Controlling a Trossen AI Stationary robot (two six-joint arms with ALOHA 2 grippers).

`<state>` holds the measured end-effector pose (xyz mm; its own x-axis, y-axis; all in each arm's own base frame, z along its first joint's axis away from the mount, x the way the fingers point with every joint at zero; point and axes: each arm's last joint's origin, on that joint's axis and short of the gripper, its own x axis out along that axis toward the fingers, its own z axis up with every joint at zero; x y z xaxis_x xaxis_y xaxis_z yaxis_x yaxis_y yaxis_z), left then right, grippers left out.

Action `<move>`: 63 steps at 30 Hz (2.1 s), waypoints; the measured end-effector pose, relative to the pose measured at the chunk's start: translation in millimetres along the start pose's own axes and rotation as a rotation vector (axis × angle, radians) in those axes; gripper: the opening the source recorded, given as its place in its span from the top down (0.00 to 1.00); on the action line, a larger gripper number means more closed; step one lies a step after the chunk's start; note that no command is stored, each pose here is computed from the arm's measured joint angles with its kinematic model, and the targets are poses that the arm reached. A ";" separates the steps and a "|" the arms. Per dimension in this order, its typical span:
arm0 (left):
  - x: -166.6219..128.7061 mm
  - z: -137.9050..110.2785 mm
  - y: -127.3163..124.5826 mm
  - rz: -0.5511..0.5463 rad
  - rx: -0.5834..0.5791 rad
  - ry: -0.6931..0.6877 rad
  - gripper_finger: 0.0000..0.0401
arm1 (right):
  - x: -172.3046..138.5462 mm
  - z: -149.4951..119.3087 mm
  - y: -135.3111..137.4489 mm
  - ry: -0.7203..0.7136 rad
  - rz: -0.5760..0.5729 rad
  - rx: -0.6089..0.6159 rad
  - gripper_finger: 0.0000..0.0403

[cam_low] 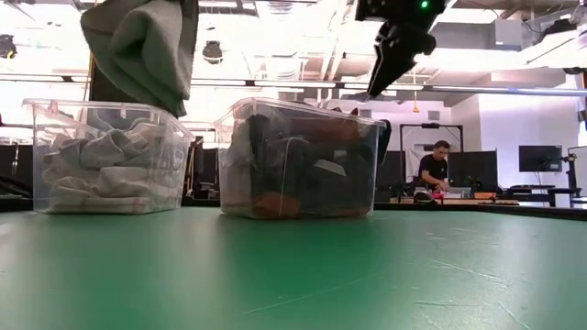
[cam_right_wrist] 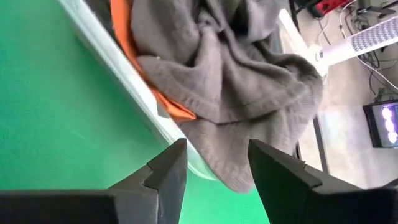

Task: Sort towels by color in basket
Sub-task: Put the light gray towel into the left transparent bin

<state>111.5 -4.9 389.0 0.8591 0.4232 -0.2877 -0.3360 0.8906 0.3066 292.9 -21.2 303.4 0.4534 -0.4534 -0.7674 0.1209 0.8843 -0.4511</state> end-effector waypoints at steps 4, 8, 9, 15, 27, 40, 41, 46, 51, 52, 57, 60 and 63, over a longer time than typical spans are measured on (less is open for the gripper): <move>-10.8 6.8 13.2 0.170 -0.022 0.045 0.97 | -13.6 -2.6 -6.3 -0.040 -0.007 0.055 0.49; -13.5 4.9 19.6 0.262 -0.043 0.133 0.97 | -22.2 -4.2 -8.9 -0.067 -0.008 0.100 0.49; -12.3 2.0 19.9 0.274 -0.052 0.174 0.97 | -24.0 -4.4 -8.8 -0.072 -0.007 0.107 0.49; 0.8 -20.4 17.8 0.352 -0.083 0.426 0.97 | -29.0 -2.2 -4.2 -0.106 0.004 0.116 0.49; 49.8 -52.2 -3.9 0.123 -0.108 0.554 0.97 | -25.8 4.7 8.6 -0.130 0.023 0.100 0.49; 78.7 -107.8 22.6 0.142 -0.247 0.791 0.97 | -34.3 10.8 23.1 -0.199 0.050 0.048 0.49; 82.5 -112.9 23.6 0.142 -0.243 0.820 0.97 | -34.6 10.8 23.6 -0.200 0.051 0.049 0.49; 100.1 -133.7 25.3 0.120 -0.222 0.949 0.94 | -37.4 12.2 28.1 -0.218 0.061 0.047 0.49; 111.2 -141.4 24.4 0.085 -0.204 1.001 0.78 | -40.6 14.3 33.0 -0.244 0.072 0.041 0.49; 113.5 -142.7 23.9 0.077 -0.203 1.013 0.74 | -40.9 14.4 33.4 -0.245 0.072 0.041 0.49; 118.0 -141.6 24.5 0.070 -0.194 1.046 0.54 | -42.6 14.7 36.3 -0.252 0.081 0.052 0.49; 113.8 -127.3 29.2 0.067 -0.208 1.031 0.46 | -43.3 14.7 37.6 -0.254 0.085 0.053 0.49; 104.0 -102.2 35.2 0.032 -0.235 0.933 0.42 | -44.0 14.7 38.7 -0.255 0.088 0.060 0.49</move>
<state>149.6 87.6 277.1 0.2289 0.3201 -0.9193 -0.5100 0.8439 0.1668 290.6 34.6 326.4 0.6711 -0.3381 -0.6597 0.1197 0.9277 -0.3536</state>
